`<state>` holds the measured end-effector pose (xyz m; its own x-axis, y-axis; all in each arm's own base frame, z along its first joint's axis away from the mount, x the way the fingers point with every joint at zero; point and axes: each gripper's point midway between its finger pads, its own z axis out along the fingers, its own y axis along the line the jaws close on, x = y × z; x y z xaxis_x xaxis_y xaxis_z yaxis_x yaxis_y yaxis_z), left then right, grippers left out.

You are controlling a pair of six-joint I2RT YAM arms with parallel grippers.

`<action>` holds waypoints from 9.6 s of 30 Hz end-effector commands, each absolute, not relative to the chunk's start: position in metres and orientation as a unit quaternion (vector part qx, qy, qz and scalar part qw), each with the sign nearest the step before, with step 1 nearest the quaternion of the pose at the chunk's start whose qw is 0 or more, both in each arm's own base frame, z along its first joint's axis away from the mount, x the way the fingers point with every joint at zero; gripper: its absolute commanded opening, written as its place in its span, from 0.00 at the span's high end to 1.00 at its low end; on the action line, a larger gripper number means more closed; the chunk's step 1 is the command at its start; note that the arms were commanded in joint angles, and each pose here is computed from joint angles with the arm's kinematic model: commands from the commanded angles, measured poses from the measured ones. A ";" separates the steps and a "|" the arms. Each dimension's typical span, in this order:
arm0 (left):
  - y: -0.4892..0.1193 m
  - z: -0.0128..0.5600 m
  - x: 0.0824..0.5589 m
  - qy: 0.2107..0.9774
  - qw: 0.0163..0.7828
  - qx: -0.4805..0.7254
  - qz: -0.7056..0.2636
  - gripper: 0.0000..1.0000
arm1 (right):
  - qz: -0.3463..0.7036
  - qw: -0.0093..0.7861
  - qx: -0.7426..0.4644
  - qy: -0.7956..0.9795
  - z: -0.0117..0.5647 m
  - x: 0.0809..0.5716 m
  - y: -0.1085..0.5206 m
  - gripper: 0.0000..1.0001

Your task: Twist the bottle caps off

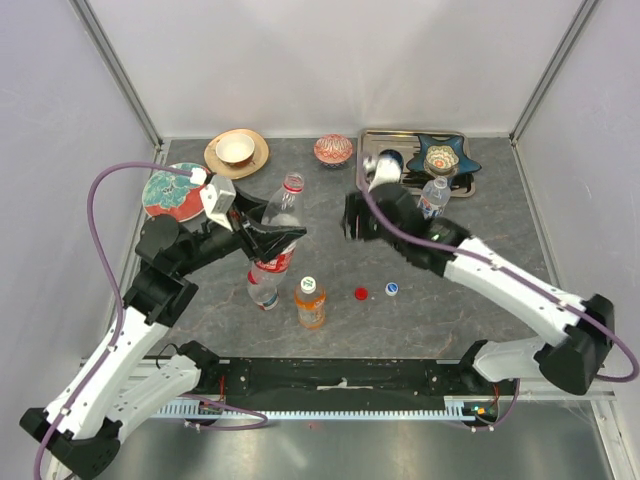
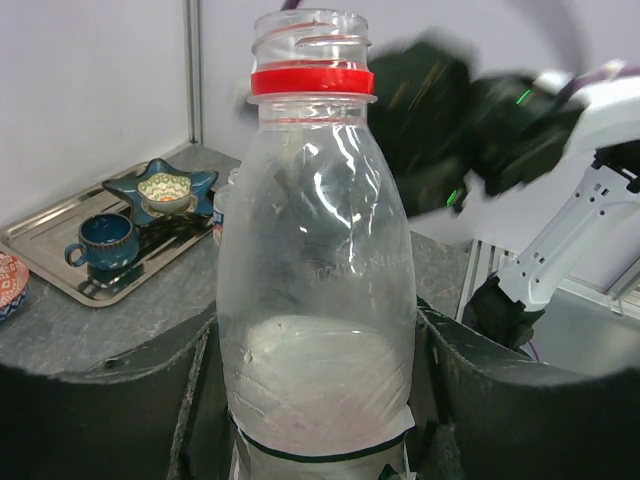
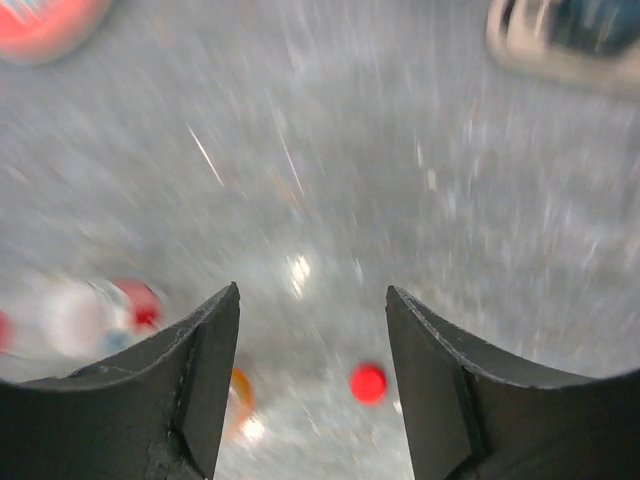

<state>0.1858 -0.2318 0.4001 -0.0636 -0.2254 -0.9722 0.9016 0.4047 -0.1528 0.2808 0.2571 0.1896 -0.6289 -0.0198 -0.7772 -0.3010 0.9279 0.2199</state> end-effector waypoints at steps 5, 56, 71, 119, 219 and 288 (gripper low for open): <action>-0.258 0.427 0.196 0.543 0.595 0.334 -0.489 0.39 | 0.276 0.597 -0.072 0.750 0.411 0.275 0.244 0.27; -0.306 0.420 0.195 0.551 0.546 0.378 -0.504 0.27 | 0.459 0.561 -0.176 0.666 0.461 0.211 0.283 1.00; -0.202 0.460 0.269 0.630 0.711 0.117 -0.289 0.01 | 0.207 0.706 0.005 0.677 0.470 0.293 0.194 1.00; -0.160 0.369 0.225 0.685 0.671 0.130 -0.251 0.05 | -0.088 0.615 0.062 0.781 0.226 0.463 0.154 0.66; -0.110 0.348 0.233 0.721 0.673 0.021 -0.166 0.02 | 0.278 0.462 -0.278 0.795 0.225 0.158 0.372 0.32; -0.274 0.401 0.150 0.520 0.432 0.453 -0.581 0.05 | 0.528 0.514 -0.187 0.650 0.477 0.165 0.305 1.00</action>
